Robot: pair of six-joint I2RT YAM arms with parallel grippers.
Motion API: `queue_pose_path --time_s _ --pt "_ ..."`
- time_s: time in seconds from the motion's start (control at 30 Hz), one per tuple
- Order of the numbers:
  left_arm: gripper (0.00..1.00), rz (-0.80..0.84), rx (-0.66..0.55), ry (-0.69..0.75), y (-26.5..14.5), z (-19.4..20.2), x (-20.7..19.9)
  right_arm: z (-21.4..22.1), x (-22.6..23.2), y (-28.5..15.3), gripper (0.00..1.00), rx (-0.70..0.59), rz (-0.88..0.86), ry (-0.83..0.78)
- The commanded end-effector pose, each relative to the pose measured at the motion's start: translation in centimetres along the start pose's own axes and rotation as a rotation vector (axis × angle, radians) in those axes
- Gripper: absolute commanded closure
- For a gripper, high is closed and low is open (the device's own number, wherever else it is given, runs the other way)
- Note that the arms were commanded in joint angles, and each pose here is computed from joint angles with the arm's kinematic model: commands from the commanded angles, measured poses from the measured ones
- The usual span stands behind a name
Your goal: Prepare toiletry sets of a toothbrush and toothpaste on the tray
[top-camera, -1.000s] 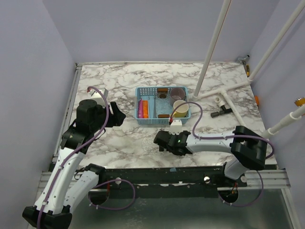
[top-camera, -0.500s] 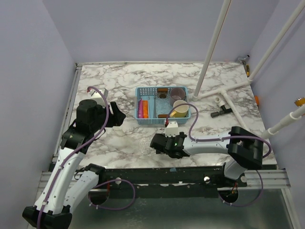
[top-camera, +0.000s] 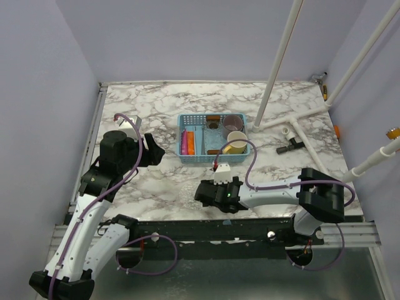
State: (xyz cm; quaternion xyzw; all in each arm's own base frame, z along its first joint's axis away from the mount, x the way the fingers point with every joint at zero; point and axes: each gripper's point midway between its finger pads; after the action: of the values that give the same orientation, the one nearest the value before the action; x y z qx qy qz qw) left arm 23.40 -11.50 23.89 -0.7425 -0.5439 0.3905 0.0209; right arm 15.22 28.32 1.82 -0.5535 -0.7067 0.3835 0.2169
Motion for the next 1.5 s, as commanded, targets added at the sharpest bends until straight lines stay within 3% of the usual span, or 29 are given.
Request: queue_pose_path --time_s 0.0,0.5,0.93,1.27,1.47 --pt "0.35 -0.008 -0.026 -0.002 0.0 -0.3 0.2 3.9 0.6 0.4 0.01 0.118 -0.012 -0.005" --pt "0.34 -0.015 -0.025 -0.003 0.1 -0.2 0.4 -4.8 0.7 -3.6 0.00 -0.071 0.009 -0.035" --pt "0.34 -0.005 -0.026 -0.004 0.0 -0.2 0.2 -15.5 -4.0 -5.8 0.01 -0.202 0.024 -0.072" --pt "0.33 0.012 -0.015 -0.014 0.1 -0.1 -0.2 -22.7 -9.1 -4.3 0.04 -0.242 0.021 -0.042" --pt "0.30 0.011 0.018 -0.012 -0.3 0.8 -0.1 -24.4 -10.2 -2.1 0.13 -0.220 0.000 -0.039"
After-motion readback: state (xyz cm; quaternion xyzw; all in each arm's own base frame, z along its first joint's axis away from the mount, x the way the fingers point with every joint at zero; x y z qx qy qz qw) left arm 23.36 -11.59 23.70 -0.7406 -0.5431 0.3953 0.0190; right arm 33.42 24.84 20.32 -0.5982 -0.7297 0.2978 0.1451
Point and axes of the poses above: each gripper's point midway between its finger pads, its own y axis out along the fingers, its own x axis along the line the jaws close on, z = x × y, and after that the axes turned 13 degrees about -y, right-handed
